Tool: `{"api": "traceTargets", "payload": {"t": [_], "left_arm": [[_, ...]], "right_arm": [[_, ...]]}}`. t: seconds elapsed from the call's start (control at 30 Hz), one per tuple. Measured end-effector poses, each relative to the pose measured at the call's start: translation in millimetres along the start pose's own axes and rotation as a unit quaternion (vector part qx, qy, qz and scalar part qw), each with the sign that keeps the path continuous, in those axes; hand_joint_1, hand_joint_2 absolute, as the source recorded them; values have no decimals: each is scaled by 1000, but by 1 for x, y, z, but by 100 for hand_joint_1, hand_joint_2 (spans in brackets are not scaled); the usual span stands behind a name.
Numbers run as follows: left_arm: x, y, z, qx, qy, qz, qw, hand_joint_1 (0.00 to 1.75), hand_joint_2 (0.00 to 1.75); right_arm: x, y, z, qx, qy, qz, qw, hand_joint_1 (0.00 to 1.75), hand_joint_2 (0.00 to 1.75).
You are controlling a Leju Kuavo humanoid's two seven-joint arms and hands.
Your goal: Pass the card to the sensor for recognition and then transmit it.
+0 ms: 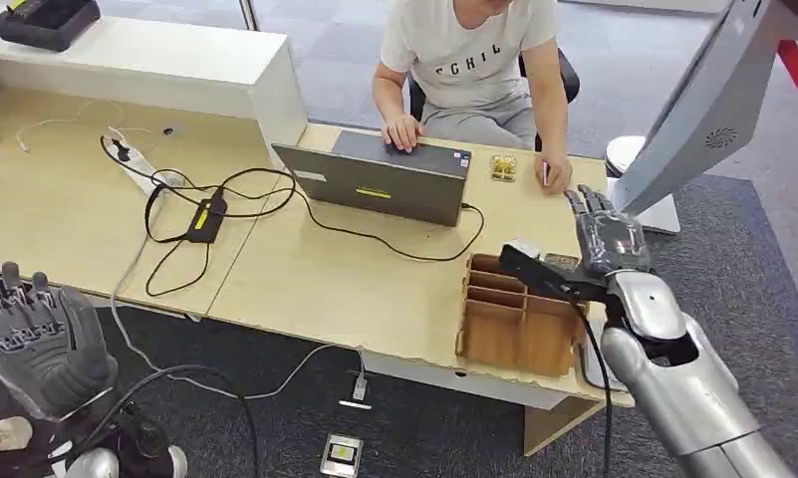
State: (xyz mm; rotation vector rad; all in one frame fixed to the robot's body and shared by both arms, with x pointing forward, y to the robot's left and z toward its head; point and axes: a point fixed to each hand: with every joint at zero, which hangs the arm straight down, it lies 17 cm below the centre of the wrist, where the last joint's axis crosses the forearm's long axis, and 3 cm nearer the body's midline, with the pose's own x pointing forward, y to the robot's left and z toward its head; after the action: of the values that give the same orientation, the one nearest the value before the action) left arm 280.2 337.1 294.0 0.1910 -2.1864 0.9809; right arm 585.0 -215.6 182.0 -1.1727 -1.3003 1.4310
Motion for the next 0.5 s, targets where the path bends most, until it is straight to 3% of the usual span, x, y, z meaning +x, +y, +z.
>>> {"api": "traceTargets", "payload": {"t": [0.17, 0.2, 0.23, 0.27, 0.3, 0.5], "left_arm": [[0, 1, 0, 0, 1, -1, 1000, 0, 175], [0, 1, 1, 1, 1, -1, 1000, 0, 175], [0, 1, 1, 1, 2, -1, 1000, 0, 175], [-1, 1, 1, 1, 2, -1, 1000, 0, 175], [-1, 1, 1, 1, 2, -1, 1000, 0, 175], [-2, 3, 2, 2, 5, -3, 1000, 0, 175]], "right_arm": [[2, 27, 5, 41, -2, 19, 999, 0, 175], [1, 32, 6, 48, 1, 21, 999, 9, 175], [0, 37, 7, 56, 4, 24, 998, 105, 175], [-1, 41, 9, 63, 6, 26, 998, 105, 175], [-2, 45, 10, 69, 9, 28, 997, 152, 175], [-17, 59, 16, 90, 31, 39, 995, 148, 175]]}}
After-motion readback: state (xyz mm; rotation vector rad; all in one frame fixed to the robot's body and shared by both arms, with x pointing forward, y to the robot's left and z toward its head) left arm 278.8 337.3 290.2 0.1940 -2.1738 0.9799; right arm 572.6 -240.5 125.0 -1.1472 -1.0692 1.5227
